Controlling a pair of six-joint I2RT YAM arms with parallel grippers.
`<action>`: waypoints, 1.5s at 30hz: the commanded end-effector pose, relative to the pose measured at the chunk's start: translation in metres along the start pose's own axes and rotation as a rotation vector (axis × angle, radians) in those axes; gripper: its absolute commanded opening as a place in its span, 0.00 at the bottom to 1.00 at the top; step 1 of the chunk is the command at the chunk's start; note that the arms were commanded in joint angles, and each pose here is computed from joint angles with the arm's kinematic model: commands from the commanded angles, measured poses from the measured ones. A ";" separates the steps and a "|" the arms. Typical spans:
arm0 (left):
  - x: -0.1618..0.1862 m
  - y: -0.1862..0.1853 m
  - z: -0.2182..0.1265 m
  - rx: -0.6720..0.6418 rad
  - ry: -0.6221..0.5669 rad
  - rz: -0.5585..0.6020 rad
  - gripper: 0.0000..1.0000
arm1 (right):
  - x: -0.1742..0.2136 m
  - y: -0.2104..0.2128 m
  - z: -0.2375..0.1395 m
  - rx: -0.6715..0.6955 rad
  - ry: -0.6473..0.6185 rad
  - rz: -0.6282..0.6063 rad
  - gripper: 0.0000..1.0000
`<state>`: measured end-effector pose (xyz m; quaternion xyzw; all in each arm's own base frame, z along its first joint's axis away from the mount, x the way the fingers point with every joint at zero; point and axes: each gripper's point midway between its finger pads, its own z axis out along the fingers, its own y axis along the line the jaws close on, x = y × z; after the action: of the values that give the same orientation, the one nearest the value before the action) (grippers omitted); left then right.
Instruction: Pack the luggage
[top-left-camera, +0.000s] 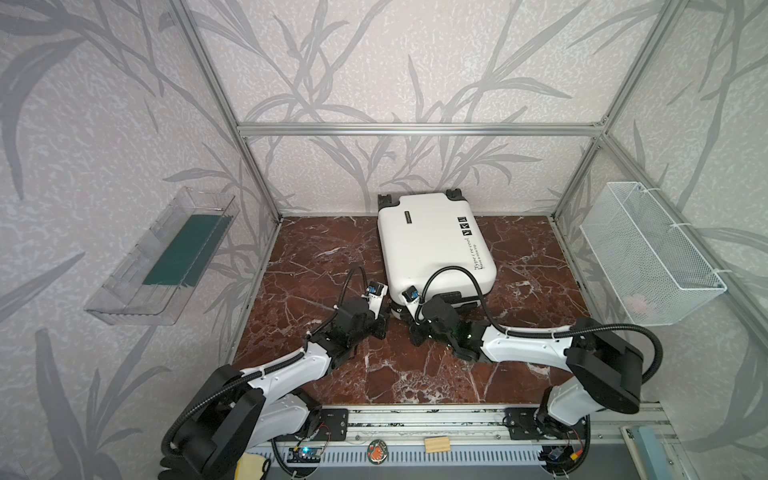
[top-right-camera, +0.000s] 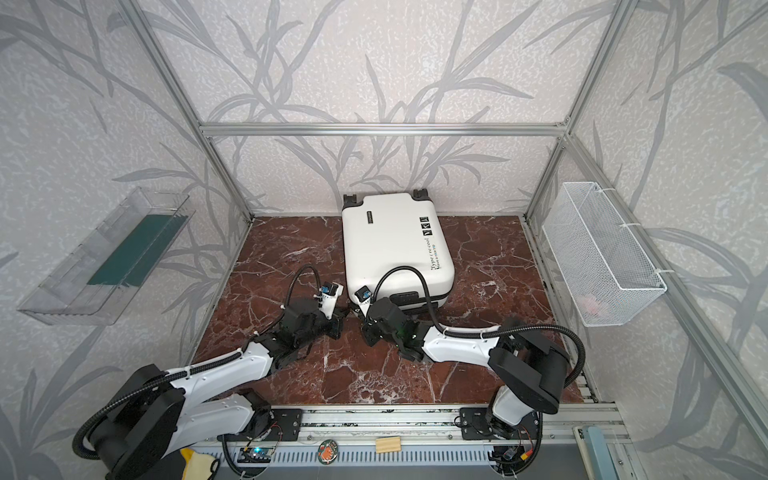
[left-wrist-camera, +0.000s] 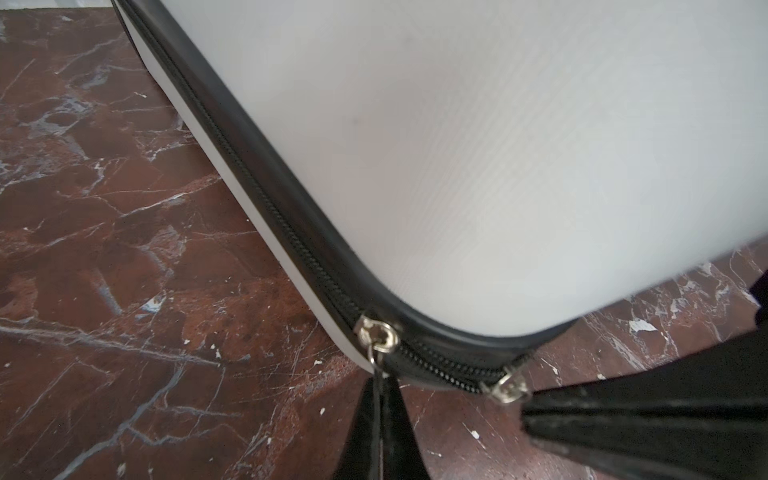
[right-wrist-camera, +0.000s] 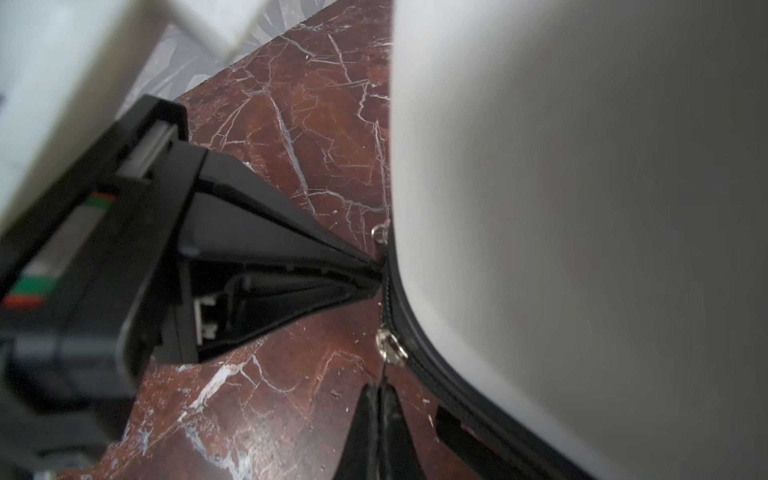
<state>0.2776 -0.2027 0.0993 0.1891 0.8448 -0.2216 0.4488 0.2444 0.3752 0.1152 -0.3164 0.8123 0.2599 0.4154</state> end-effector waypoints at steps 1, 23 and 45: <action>-0.020 -0.026 0.003 0.104 -0.054 0.021 0.00 | -0.056 0.056 -0.003 -0.198 -0.179 -0.030 0.00; -0.002 -0.059 -0.010 0.191 -0.027 0.036 0.00 | -0.057 0.006 0.005 -0.092 -0.196 0.046 0.00; -0.027 0.015 -0.051 -0.225 -0.183 0.009 0.08 | -0.061 0.019 0.021 -0.158 -0.162 0.088 0.09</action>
<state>0.2666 -0.1764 0.1345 0.1356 0.8270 -0.1543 0.5234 0.2665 0.4004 0.1229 -0.3074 0.7948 0.3051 0.4250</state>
